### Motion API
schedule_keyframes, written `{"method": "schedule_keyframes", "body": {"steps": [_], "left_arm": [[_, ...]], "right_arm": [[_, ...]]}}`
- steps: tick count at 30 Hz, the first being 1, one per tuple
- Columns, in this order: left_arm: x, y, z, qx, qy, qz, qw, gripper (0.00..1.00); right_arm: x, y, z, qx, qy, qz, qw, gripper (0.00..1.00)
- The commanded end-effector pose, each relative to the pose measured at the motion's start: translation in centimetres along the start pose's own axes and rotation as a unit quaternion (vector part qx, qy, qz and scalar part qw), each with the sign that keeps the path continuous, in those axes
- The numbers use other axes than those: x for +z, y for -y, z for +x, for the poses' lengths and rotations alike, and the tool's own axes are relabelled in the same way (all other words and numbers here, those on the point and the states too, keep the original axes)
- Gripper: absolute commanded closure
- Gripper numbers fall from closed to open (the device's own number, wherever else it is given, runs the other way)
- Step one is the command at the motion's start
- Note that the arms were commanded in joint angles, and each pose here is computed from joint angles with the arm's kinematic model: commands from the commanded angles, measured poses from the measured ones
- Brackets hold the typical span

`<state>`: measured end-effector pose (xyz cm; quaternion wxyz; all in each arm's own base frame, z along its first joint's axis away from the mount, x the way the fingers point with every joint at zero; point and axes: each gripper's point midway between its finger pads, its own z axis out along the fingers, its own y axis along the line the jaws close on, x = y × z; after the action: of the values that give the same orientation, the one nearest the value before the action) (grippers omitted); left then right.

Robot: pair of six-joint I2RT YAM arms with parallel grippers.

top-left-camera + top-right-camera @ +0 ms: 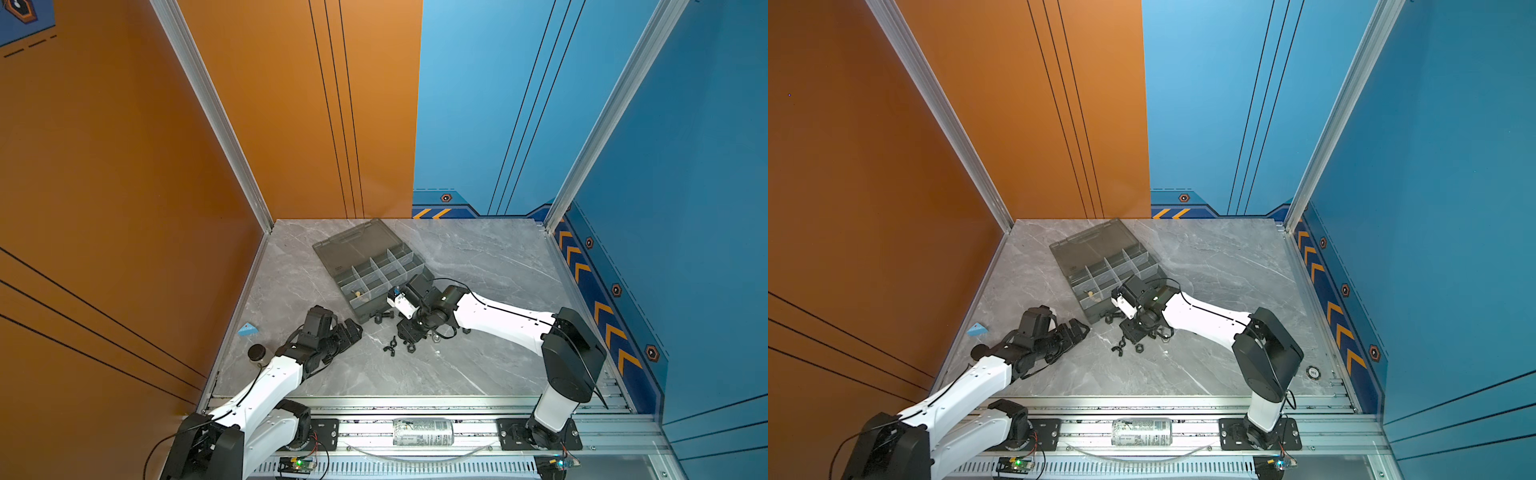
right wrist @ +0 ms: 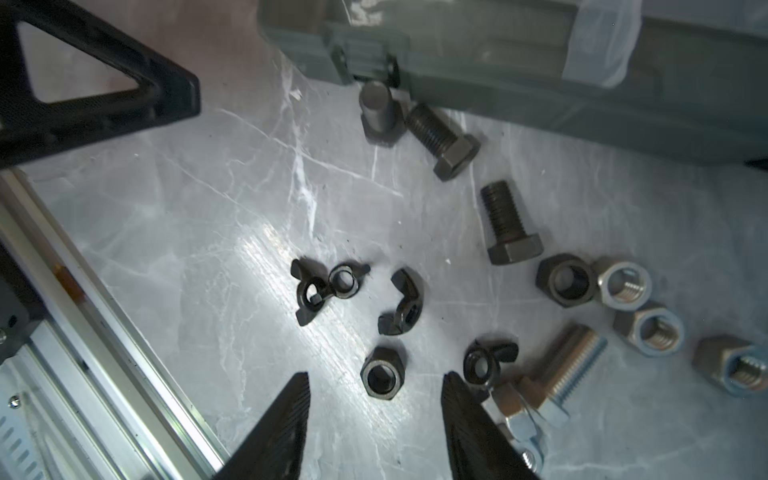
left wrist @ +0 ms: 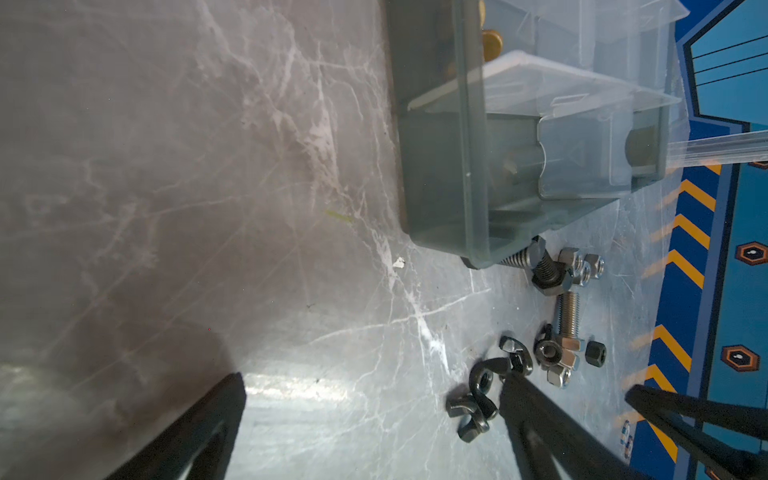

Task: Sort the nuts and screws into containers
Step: 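Move the open right gripper back over the pile to a black wing nut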

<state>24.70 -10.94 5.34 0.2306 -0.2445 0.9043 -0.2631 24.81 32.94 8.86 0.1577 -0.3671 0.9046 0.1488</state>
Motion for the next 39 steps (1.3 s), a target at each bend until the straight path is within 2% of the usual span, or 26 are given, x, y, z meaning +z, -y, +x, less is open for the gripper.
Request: {"method": "schedule_keyframes", "body": {"steps": [1,9,16,25,32,39], "left_arm": [[-0.2,1.5,-0.6,0.019,0.006,0.015,1.000,0.02],[-0.1,1.3,-0.4,0.020,0.003,0.013,1.000,0.02],[0.0,1.3,-0.2,0.022,0.002,0.013,1.000,0.02],[-0.1,1.2,-0.1,0.022,0.003,0.012,1.000,0.02],[0.0,1.2,0.0,0.021,0.002,0.011,1.000,0.02],[0.2,1.2,0.0,0.021,0.000,0.011,1.000,0.02]], "right_arm": [[-0.3,0.4,-0.1,0.031,0.020,0.028,0.999,0.45],[1.5,-0.1,0.9,0.029,0.004,0.037,0.999,0.44],[2.5,-0.8,0.4,0.028,0.014,0.030,0.999,0.44],[3.7,-0.3,0.1,0.052,0.018,0.047,0.997,0.45],[4.2,1.0,1.0,0.045,0.002,0.081,0.996,0.49],[5.0,1.3,1.4,0.033,-0.009,0.088,0.996,0.55]]}}
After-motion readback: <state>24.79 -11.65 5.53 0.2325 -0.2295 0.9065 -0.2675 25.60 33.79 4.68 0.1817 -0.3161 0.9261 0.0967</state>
